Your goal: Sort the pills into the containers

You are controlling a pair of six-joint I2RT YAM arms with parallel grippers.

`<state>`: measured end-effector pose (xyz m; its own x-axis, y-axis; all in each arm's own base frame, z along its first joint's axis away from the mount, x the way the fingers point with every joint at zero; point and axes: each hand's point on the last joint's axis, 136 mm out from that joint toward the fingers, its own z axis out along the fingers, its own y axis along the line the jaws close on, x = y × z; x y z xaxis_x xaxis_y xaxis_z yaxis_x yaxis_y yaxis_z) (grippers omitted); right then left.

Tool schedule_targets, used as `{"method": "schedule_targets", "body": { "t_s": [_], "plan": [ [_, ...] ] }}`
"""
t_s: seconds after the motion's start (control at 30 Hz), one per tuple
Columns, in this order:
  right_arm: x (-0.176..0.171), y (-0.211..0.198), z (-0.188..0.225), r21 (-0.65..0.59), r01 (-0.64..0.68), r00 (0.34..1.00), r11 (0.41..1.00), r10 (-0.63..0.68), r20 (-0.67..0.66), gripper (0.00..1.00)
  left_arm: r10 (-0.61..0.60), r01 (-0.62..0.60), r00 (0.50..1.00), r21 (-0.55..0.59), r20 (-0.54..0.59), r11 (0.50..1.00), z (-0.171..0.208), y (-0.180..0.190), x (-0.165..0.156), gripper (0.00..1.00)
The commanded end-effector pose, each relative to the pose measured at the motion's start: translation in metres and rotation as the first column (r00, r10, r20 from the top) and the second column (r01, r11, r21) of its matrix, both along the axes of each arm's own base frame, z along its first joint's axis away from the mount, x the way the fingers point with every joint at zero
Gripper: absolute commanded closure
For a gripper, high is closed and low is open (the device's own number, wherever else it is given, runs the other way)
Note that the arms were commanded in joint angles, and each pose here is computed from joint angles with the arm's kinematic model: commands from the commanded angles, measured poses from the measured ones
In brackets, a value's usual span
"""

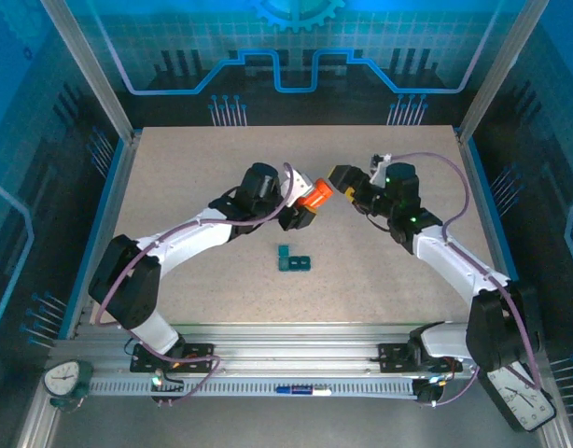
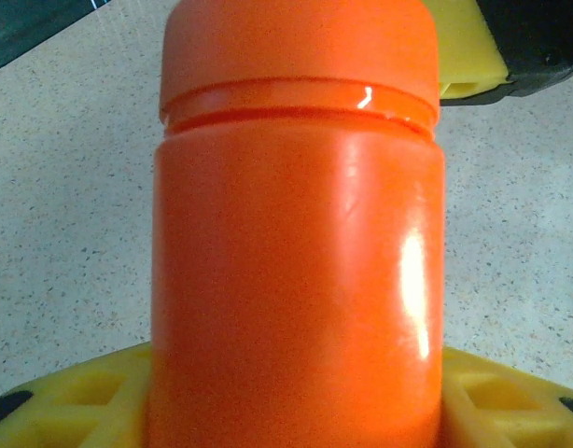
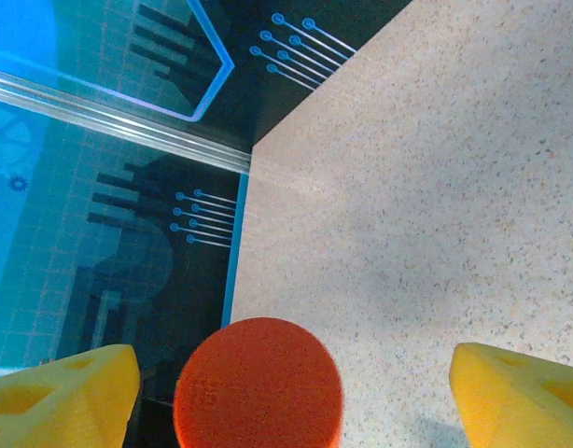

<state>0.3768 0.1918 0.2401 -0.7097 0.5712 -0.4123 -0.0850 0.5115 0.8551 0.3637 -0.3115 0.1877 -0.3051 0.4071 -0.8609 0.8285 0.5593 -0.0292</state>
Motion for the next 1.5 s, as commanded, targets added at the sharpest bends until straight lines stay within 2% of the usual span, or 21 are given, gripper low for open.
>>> {"method": "schedule_targets", "body": {
  "t_s": [0.0,0.4,0.47,0.67,0.77,0.83,0.9,1.03,1.13,1.23,1.3,1.37,1.43,1.47],
  "plan": [
    [0.002,0.006,-0.005,-0.045,0.004,0.999,0.999,-0.005,-0.032,0.13,0.002,-0.003,0.999,0.036,0.033,0.999,-0.005,0.002,0.002,1.00],
    [0.002,0.035,-0.010,-0.025,-0.071,0.997,0.997,0.070,-0.034,0.22,-0.005,0.004,0.999,0.038,0.031,0.999,-0.006,-0.001,-0.001,1.00],
    [0.001,0.038,-0.010,-0.023,-0.078,0.997,0.997,0.077,-0.031,0.28,-0.005,0.004,1.000,0.039,0.030,0.999,-0.007,-0.001,-0.001,1.00],
    [0.002,0.043,-0.010,-0.014,-0.106,0.994,0.994,0.106,-0.011,0.55,-0.004,0.004,1.000,0.025,0.027,1.000,-0.006,-0.001,-0.003,1.00],
    [0.003,0.045,-0.003,-0.012,-0.136,0.990,0.991,0.137,0.046,0.60,-0.009,0.008,1.000,0.012,0.023,1.000,-0.003,-0.002,-0.005,1.00],
    [0.004,0.047,0.008,-0.009,-0.180,0.975,0.984,0.179,0.130,0.60,-0.027,0.027,1.000,-0.010,0.008,1.000,0.000,-0.003,-0.008,1.00],
    [0.003,0.047,0.017,-0.016,-0.231,0.949,0.973,0.228,0.218,0.60,-0.055,0.053,0.998,-0.052,-0.024,0.997,0.007,-0.003,-0.013,1.00],
    [-0.004,0.040,0.028,-0.027,-0.329,0.877,0.944,0.315,0.363,0.59,-0.161,0.133,0.980,-0.217,-0.117,0.967,0.031,-0.004,-0.027,1.00],
    [-0.006,0.037,0.031,-0.029,-0.367,0.849,0.930,0.347,0.398,0.59,-0.213,0.162,0.965,-0.293,-0.151,0.942,0.044,-0.007,-0.034,1.00],
    [-0.006,0.038,0.035,-0.010,-0.379,0.850,0.925,0.352,0.392,0.56,-0.208,0.155,0.966,-0.300,-0.155,0.941,0.045,-0.007,-0.032,1.00],
    [-0.004,0.038,0.039,0.008,-0.371,0.860,0.928,0.341,0.380,0.45,-0.192,0.144,0.970,-0.285,-0.151,0.948,0.043,-0.006,-0.029,1.00],
    [-0.001,0.033,0.042,0.026,-0.330,0.886,0.944,0.301,0.353,0.26,-0.164,0.123,0.975,-0.254,-0.148,0.959,0.037,-0.004,-0.023,1.00],
    [0.001,0.027,0.044,0.033,-0.280,0.912,0.959,0.256,0.320,0.18,-0.136,0.103,0.981,-0.218,-0.138,0.970,0.031,-0.001,-0.020,1.00],
    [0.003,0.023,0.042,0.032,-0.245,0.930,0.969,0.226,0.288,0.16,-0.125,0.098,0.984,-0.200,-0.126,0.975,0.028,0.000,-0.019,1.00]
  ]
}}
